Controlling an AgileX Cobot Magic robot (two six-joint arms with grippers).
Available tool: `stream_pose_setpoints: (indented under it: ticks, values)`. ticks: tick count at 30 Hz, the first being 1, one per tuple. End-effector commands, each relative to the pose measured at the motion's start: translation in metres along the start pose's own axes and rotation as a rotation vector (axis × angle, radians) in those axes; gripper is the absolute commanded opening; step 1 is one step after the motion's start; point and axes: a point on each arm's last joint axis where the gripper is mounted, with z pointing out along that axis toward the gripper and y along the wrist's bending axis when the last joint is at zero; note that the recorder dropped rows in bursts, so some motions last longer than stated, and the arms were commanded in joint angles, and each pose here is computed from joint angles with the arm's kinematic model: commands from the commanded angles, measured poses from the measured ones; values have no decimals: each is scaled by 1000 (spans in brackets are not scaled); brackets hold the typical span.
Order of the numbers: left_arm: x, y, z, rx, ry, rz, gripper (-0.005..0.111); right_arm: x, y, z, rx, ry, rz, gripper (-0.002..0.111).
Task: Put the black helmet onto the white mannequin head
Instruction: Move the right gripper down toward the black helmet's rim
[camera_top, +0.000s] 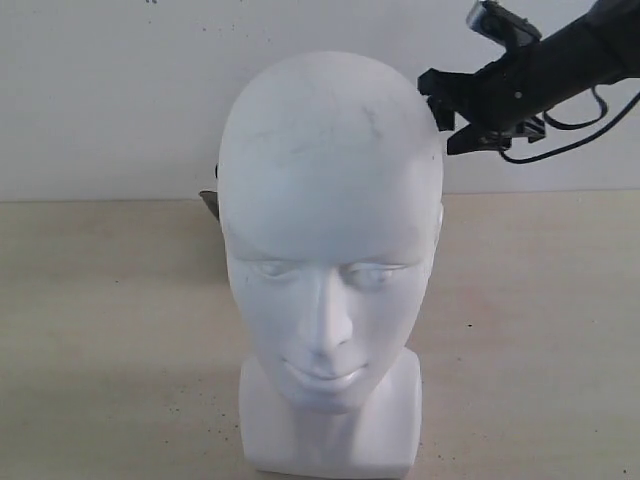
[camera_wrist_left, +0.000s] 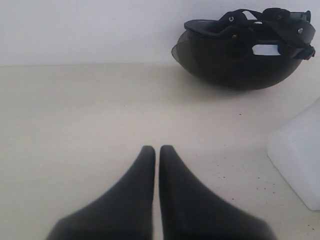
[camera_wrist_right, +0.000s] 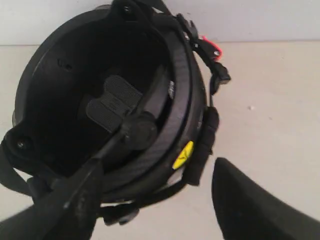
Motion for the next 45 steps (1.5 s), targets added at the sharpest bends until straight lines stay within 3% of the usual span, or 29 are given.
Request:
stream_pose_setpoints:
  ticks: [1,16,21,31,36,40,45]
  values:
    - [1,0,0,1,-2,-6,4,-7,17,18,32,-135,6,64]
    - [1,0,0,1,-2,-6,4,-2,9,71,-6,-53,134,63]
    - [1,0,0,1,-2,-6,4,1,6,78,45,-8,140,62]
    - [1,0,0,1,-2,-6,4,12,-6,79,172,119,109,29]
    - [1,0,0,1,-2,-6,4,14,-8,79,195,136,80,0]
    - [1,0,0,1,-2,-6,4,9,-6,72,219,121,42,0]
    - [1,0,0,1,-2,-6,4,-6,-11,43,339,63,14,0]
